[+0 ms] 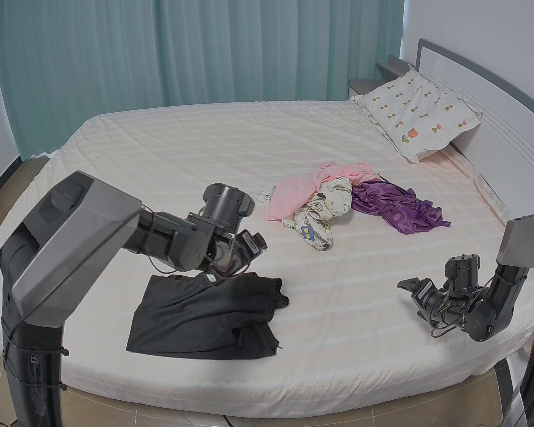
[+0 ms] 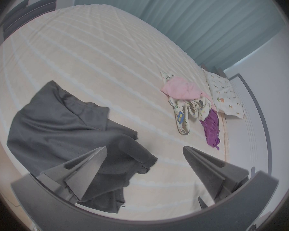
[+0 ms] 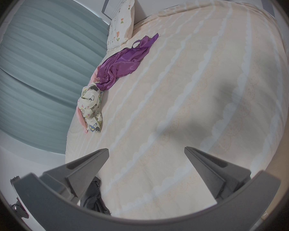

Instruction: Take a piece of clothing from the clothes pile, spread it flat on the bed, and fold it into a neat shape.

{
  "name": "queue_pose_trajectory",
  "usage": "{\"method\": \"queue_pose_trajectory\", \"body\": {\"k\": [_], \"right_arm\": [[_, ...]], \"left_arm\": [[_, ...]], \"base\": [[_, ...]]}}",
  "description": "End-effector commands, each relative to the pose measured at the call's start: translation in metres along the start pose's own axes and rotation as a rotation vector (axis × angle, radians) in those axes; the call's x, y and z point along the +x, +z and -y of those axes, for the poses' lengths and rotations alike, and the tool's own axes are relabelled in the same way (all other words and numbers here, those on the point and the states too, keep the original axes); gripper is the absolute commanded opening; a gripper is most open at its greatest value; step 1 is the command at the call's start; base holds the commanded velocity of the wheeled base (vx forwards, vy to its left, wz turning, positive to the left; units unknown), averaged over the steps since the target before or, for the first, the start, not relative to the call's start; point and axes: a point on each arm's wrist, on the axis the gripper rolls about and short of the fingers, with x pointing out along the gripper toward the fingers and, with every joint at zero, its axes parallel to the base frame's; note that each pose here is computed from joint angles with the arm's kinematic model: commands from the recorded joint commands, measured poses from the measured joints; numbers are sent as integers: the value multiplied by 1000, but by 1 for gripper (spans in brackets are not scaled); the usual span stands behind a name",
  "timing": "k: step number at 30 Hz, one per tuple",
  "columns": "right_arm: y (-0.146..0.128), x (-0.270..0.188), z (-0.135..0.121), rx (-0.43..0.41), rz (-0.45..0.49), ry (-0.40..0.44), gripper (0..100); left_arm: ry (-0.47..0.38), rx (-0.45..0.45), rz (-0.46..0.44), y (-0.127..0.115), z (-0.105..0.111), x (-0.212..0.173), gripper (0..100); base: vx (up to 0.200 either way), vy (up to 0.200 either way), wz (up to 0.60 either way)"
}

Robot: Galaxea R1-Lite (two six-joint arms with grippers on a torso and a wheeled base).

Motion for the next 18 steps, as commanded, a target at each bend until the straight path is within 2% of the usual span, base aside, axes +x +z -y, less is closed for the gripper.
{"method": "queue_pose_trajectory", "body": {"k": [1,4,7,12,18], "right_arm": [[-1,0,1,-1,-3,-4,100],[-1,0,1,-1,-4,-5,100],[-3,-1,1,-3,-10,-6,100],[-4,0,1,-6,-13,-6,100],[-5,0,1,-6,-14,-7,100]], "left_arm": [[25,-65,-22,23,-31,-26,100],[47,-97,-38,27,-54,-32,100],[16,-125,-50,23,-71,-36,100],[0,-137,-69,8,-95,-40,100],[10,-195,-58,13,-106,-37,100]], "base": [[0,0,0],[-200,0,0],[-200,0,0],[0,0,0],[0,0,0]]}}
